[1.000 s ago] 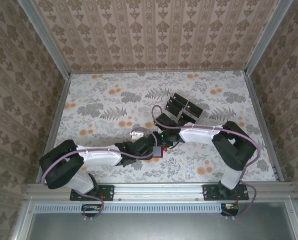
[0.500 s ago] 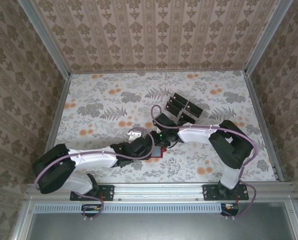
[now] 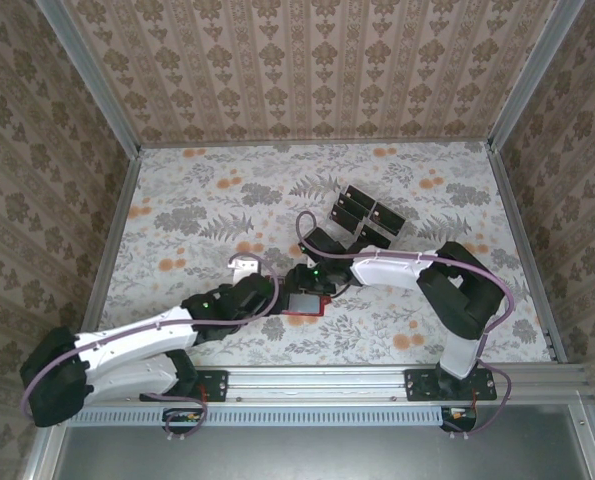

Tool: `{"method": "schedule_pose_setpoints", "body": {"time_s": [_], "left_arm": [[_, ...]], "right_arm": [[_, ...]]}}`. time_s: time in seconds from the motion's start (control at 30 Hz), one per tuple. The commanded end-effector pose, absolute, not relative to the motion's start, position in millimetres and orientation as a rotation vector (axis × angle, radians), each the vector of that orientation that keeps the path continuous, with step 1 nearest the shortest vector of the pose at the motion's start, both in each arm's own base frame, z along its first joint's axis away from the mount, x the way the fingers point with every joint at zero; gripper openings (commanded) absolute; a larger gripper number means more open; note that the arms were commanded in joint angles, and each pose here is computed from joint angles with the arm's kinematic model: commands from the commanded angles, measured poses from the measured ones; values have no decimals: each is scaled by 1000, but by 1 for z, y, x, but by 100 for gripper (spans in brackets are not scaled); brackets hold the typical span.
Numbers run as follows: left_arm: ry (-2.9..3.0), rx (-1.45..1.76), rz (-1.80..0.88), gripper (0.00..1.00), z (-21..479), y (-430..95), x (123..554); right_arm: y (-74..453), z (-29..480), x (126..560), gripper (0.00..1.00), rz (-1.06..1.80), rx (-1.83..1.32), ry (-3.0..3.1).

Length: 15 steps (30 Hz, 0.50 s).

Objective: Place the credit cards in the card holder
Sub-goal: Flip over the card slot in the card holder.

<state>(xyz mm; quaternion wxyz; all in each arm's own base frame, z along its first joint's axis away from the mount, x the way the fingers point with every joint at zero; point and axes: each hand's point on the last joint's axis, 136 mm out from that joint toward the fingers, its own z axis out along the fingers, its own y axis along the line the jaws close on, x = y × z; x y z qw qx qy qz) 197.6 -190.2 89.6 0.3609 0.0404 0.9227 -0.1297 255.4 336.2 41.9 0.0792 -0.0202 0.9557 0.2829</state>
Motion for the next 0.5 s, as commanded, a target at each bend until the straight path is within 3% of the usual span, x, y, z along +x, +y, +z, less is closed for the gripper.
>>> {"method": "schedule_pose_setpoints", "body": {"time_s": [0.0, 0.47], "left_arm": [[2382, 40, -264, 100, 86, -165, 196], [2357, -43, -313, 100, 92, -142, 197]], "right_arm": [[346, 67, 257, 53, 864, -59, 2835], [387, 40, 262, 53, 786, -117, 2895]]}}
